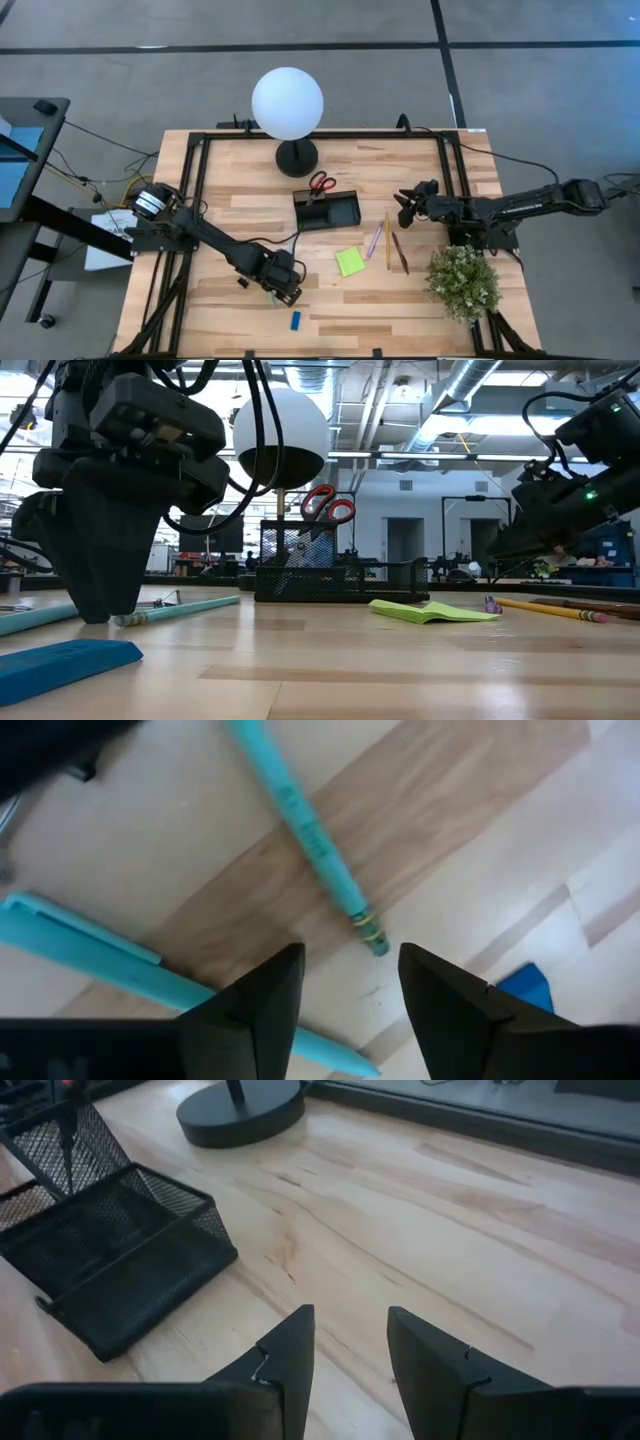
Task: Pick and place office supplies into organizer
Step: Put the light blue pencil into the desk organizer
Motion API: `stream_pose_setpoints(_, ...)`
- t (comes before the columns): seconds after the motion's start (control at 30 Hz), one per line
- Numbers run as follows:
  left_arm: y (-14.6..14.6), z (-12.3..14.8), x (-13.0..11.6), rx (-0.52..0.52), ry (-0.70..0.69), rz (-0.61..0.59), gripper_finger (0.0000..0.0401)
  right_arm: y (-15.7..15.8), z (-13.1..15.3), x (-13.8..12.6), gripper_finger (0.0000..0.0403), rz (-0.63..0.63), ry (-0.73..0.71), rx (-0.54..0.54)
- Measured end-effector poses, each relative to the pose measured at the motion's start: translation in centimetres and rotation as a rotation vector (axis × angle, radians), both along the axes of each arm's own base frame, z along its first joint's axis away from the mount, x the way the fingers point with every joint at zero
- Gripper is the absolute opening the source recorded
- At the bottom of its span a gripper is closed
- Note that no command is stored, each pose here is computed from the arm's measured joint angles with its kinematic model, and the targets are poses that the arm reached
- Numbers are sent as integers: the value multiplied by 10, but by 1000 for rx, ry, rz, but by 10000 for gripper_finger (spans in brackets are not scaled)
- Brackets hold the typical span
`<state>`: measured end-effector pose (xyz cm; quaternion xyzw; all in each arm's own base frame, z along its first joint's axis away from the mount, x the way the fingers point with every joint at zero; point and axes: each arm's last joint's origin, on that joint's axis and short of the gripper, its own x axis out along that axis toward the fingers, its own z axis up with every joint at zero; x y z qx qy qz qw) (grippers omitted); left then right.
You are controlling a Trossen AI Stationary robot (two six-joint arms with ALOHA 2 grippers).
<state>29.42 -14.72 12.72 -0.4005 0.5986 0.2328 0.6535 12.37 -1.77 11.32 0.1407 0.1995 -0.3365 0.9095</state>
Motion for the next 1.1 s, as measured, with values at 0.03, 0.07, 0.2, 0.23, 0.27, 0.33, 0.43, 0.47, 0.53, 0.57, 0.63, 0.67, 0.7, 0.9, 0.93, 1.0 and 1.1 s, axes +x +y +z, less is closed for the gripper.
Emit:
stream_pose_setpoints(0.03,0,0,-1,1,8,9,169,0,0,0,122,0,4,0)
stream_pose_setpoints(0.07,0,0,-1,1,14,17,169,0,-1,0,122,0,10,0)
stream_pose_setpoints(0.2,4,0,1,-3,23,57,169,0,-1,1,122,-8,0,12)
stream_pose_setpoints(0.23,6,-1,1,-4,22,66,169,0,-2,1,122,-9,1,13)
stream_pose_setpoints(0.27,7,-1,2,-5,20,69,169,0,-2,1,122,-10,0,14)
stream_pose_setpoints(0.33,10,-1,4,-14,13,64,169,0,-2,1,122,-10,-4,14)
stream_pose_setpoints(0.43,13,2,9,-18,20,65,169,0,0,2,122,-9,-18,14)
stream_pose_setpoints(0.47,14,3,10,-17,20,68,169,0,0,2,122,-10,-22,14)
stream_pose_setpoints(0.53,16,4,13,-19,20,79,169,0,0,3,122,-10,-30,14)
stream_pose_setpoints(0.57,16,5,13,-20,22,86,169,0,1,3,122,-10,-36,14)
stream_pose_setpoints(0.63,17,6,14,-26,27,97,169,0,1,3,122,-9,-39,14)
stream_pose_setpoints(0.67,17,7,15,-32,33,102,169,0,1,3,122,-10,-39,14)
stream_pose_setpoints(0.7,17,8,15,-40,41,111,169,0,1,3,122,-10,-39,13)
stream_pose_setpoints(0.9,21,14,17,-7,107,171,169,0,1,3,122,-10,-37,13)
stream_pose_setpoints(0.93,22,15,17,-7,112,187,169,0,1,3,122,-10,-38,13)
stream_pose_setpoints(1.0,24,15,18,-9,119,210,169,0,1,3,122,-9,-39,13)
stream_pose_setpoints(1.1,28,15,16,5,154,220,169,0,1,3,122,-9,-37,12)
